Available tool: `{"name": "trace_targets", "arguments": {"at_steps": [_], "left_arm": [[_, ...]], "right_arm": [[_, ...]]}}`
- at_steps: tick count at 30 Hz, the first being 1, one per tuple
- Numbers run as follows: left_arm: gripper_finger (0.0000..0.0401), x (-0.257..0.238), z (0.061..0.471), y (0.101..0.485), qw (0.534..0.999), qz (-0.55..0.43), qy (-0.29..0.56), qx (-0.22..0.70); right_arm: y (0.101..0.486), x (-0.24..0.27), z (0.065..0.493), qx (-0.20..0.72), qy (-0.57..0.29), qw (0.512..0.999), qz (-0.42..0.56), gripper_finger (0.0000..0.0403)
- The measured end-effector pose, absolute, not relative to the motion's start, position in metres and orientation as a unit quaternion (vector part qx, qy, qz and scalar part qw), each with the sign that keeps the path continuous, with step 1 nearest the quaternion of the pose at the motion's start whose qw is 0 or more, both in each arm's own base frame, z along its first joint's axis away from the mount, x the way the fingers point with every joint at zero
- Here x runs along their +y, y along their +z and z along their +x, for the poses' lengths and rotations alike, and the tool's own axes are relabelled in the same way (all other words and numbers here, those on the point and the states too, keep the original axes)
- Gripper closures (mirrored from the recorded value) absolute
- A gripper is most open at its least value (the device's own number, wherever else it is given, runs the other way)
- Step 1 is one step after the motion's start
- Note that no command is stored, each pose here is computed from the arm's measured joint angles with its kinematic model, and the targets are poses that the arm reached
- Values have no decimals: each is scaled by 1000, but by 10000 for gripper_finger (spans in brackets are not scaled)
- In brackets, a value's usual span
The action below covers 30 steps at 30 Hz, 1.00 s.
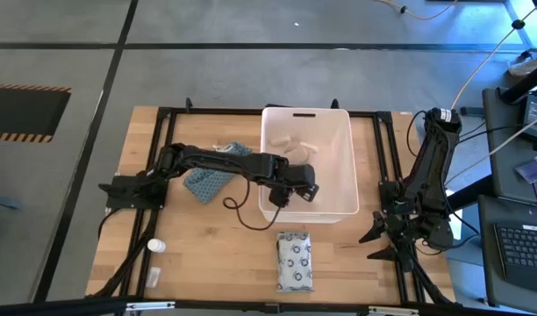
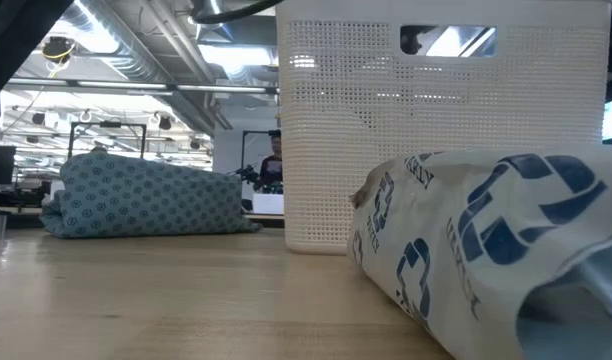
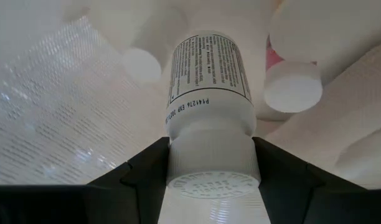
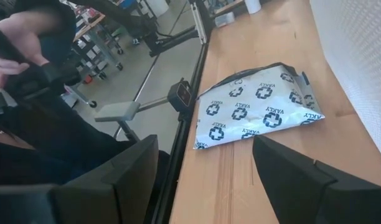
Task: Pick & place medical supplies in basket/bin
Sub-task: Put the white and green medicine bottle into the white bin
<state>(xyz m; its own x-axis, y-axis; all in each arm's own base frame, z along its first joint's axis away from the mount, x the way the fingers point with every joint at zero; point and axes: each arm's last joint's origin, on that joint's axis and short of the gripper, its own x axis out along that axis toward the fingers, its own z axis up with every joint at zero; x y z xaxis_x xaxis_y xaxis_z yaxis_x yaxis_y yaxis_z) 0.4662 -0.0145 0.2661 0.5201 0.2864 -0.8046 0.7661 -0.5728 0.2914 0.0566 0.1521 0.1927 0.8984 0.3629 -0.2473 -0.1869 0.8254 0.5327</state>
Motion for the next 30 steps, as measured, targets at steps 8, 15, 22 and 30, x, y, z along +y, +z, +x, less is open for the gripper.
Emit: {"name": "trace_targets", "arguments": {"at_steps": [8, 15, 22, 30], "left_arm": [[193, -11, 470, 257, 291, 815, -367, 340], [192, -7, 478, 235, 270, 809, -371, 369], [192, -7, 484, 214, 262, 802, -371, 389], [183, -6, 488, 202, 255, 798, -359, 410]], "right_arm": [[193, 152, 57, 168, 150, 946, 234, 139], [193, 152, 57, 168, 150, 946, 235, 139], [193, 152, 57, 168, 150, 945, 236, 139], [193, 152, 57, 168, 150, 945, 238, 139]]}}
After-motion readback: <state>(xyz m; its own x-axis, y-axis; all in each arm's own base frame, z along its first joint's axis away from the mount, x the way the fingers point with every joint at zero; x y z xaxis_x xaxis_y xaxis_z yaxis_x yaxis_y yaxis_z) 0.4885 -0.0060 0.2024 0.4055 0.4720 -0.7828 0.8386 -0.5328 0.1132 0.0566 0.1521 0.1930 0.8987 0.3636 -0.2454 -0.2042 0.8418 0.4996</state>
